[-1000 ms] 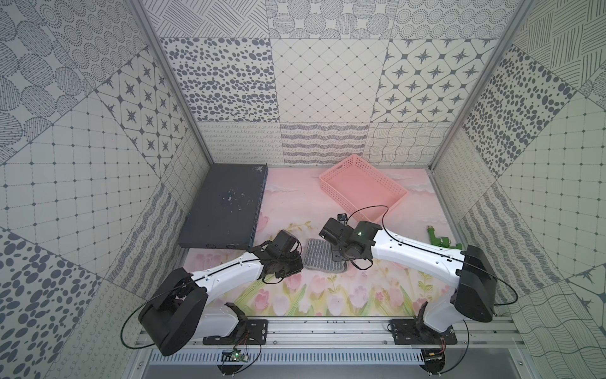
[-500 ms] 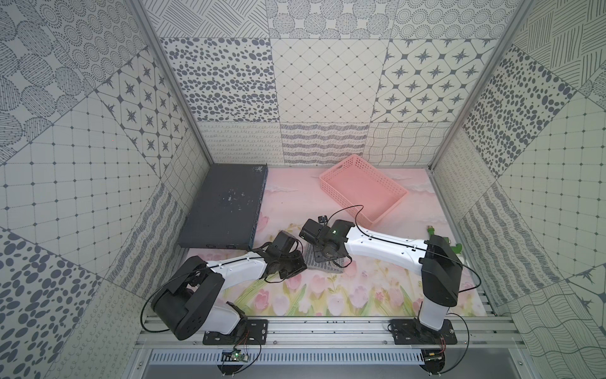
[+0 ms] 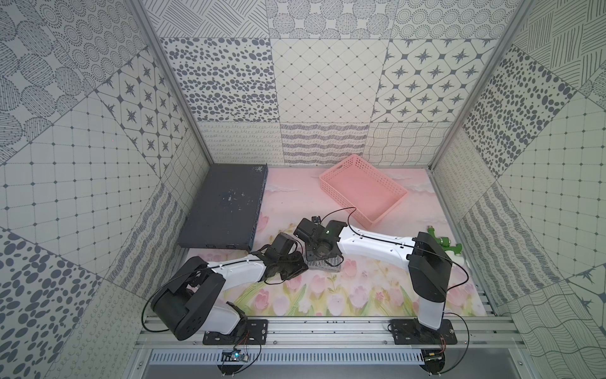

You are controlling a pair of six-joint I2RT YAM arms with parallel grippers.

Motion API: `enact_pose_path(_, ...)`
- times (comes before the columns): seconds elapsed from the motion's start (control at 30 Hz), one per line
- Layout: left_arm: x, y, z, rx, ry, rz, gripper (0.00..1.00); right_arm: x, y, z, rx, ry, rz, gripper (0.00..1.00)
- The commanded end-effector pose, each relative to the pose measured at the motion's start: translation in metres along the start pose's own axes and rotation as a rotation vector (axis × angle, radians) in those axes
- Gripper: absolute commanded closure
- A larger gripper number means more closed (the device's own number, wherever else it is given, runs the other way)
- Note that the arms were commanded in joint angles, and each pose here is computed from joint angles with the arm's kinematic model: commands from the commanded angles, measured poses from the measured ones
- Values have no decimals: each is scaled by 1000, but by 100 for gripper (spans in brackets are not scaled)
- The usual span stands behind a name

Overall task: Fold the square dishcloth
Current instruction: Fold the cleaning item at the center of the board.

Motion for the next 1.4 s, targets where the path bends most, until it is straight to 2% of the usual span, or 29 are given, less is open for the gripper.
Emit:
enact_pose_path(0.0,1,1,7,-15,22,7,89,-9,-3,17,-60,-34,-13,90)
enact_pose_path(0.57,2,-1,7,-9,27,15,89,-8,-28,28,-107,-63,28,86)
enact_pose_path(0.7,3,-1,8,-9,29,17,89,-7,-31,32,-123,-66,39,80)
enact_pose_path(0.8,2,-2,7,-8,29,17,88,-8,-31,34,-139,-69,39,79)
enact_pose_path(1.0,3,-2,7,-5,30,16,88,-12,-23,39,-184,-79,34,79)
enact_pose_path(1.17,1,0,4,4,30,5,86,-19,-4,38,-237,-93,9,78)
enact_pose_path(1.37,-2,-1,1,15,30,-2,85,-19,8,34,-274,-113,0,69)
Point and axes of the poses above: each gripper's point midway between its finger pads, its own y axis back along the fingers, its own z axis along the line the jaws close on, x = y × z, the point moved 1 cm from there along y, back along the fingers, and after that the axes turned 8 degrees about -y, right-handed, at the moved point
